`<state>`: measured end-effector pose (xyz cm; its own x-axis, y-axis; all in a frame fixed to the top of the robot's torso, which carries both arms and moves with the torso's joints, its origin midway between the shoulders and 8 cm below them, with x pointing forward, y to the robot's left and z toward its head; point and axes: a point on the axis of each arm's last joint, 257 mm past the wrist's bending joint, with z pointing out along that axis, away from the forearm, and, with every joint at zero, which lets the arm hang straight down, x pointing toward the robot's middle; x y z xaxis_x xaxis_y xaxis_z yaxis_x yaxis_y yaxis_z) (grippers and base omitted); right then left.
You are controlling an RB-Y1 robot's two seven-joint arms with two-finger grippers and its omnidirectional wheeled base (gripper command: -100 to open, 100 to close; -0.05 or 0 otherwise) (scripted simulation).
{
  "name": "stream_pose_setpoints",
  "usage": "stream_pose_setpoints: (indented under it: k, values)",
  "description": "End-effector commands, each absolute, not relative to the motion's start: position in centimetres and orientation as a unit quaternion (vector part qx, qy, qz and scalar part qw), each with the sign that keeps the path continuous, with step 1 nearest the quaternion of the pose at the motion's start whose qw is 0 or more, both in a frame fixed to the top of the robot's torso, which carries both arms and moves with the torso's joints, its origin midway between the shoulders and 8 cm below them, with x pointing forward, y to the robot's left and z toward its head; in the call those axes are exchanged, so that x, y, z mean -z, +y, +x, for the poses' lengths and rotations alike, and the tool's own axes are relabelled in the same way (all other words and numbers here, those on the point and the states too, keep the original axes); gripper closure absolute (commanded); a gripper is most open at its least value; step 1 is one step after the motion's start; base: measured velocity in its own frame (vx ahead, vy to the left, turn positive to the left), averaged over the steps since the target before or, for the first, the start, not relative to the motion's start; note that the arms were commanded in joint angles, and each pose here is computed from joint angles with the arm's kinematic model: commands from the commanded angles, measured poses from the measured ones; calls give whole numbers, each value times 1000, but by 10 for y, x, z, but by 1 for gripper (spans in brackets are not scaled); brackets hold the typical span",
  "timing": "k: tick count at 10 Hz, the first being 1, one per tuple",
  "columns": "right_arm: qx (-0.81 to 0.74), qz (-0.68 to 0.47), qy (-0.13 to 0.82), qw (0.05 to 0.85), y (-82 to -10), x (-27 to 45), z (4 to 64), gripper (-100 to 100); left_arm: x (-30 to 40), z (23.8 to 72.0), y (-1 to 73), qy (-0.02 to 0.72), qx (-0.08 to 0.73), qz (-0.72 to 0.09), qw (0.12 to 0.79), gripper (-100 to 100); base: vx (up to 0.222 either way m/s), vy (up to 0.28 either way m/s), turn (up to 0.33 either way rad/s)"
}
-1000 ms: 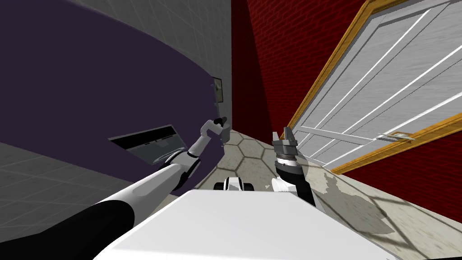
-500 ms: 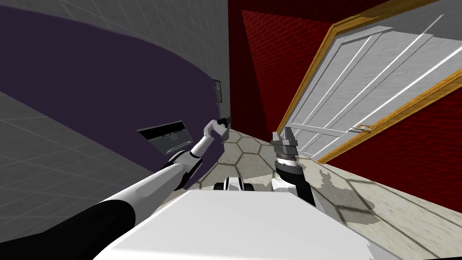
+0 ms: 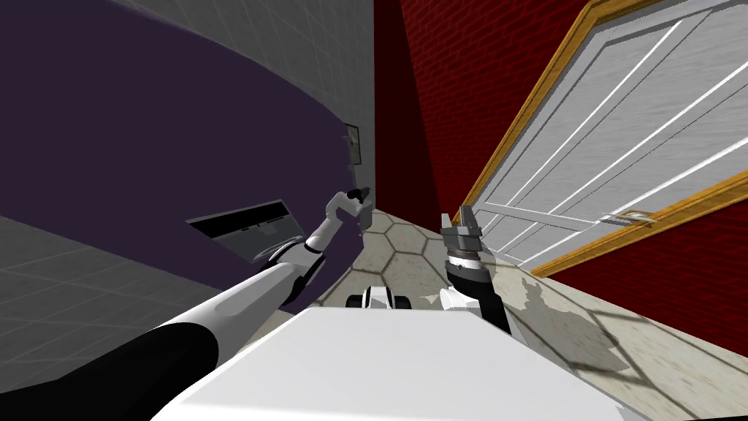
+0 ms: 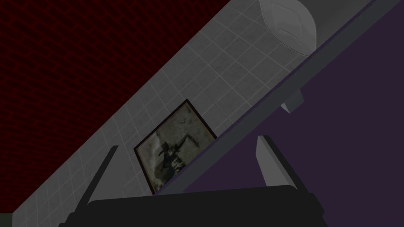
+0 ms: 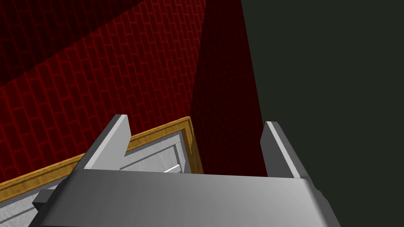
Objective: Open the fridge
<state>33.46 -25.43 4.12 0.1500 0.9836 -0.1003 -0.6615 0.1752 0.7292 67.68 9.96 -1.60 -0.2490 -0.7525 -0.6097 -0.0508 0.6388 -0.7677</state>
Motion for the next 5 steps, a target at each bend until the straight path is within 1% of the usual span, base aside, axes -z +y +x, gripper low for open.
stream_pose_setpoints:
  k: [1, 5]
  values:
    - [-581, 273, 295, 707, -254, -41, 335, 0, 16, 686, 134, 714, 303, -300, 555, -100, 199, -52, 60]
    - [-581, 273, 295, 707, -254, -41, 335, 0, 13, 697, 184, 701, 276, -334, 567, -100, 205, -45, 73]
